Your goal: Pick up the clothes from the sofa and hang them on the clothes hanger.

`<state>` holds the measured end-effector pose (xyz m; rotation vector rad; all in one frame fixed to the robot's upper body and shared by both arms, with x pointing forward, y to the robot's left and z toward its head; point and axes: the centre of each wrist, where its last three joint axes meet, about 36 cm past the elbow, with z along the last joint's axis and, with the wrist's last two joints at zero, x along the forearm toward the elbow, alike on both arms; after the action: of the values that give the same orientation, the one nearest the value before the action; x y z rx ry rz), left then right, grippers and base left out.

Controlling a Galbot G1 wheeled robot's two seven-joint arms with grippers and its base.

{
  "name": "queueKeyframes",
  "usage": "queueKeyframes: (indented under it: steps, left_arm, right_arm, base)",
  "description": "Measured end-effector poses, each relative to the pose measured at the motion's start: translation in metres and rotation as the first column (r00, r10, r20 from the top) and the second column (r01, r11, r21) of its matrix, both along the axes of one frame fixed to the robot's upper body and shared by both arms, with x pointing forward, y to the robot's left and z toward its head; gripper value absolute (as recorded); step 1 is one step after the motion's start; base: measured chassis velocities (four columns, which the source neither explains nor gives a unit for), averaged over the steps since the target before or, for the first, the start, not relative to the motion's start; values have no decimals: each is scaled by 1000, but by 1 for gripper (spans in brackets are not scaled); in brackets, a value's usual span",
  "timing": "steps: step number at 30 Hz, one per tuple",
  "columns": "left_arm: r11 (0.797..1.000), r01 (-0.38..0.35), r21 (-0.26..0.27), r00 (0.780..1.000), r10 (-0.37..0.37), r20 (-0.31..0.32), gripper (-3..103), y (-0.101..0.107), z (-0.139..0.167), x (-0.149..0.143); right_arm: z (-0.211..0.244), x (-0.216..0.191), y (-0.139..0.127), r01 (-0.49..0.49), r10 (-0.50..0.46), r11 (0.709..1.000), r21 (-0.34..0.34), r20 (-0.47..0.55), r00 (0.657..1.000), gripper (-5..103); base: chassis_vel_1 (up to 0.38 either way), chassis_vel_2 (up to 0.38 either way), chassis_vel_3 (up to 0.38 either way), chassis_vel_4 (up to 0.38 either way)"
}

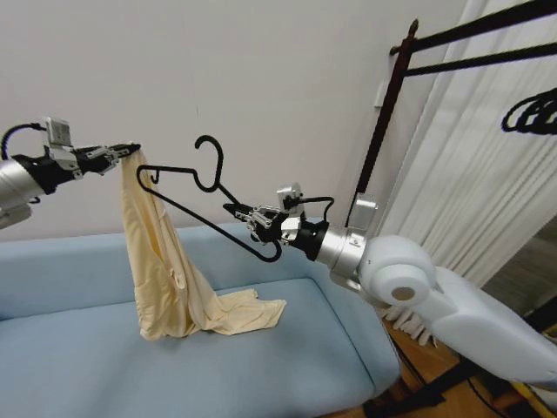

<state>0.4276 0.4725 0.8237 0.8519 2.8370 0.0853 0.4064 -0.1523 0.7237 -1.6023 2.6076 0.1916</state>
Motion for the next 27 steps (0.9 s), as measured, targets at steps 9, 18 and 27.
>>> queueKeyframes:
  steps: [9,18,27]
  left_arm:
    - [1000,22,4,1000,-22,19,1,-5,4,-4]
    - [1000,8,0,1000,-8,25,1,2,7,-4]
    - [1000,10,-1,1000,-10,28,1,1,7,-5]
  right_arm:
    - [-15,7,16,-1,1,999,-34,-9,1000,2]
    - [-22,0,-8,45,-46,995,-84,-9,999,2]
    - [-29,-11,-15,52,-52,994,-101,-2,999,2]
  base:
    - [0,0,0,0]
    - [0,0,0,0]
    - [0,0,0,0]
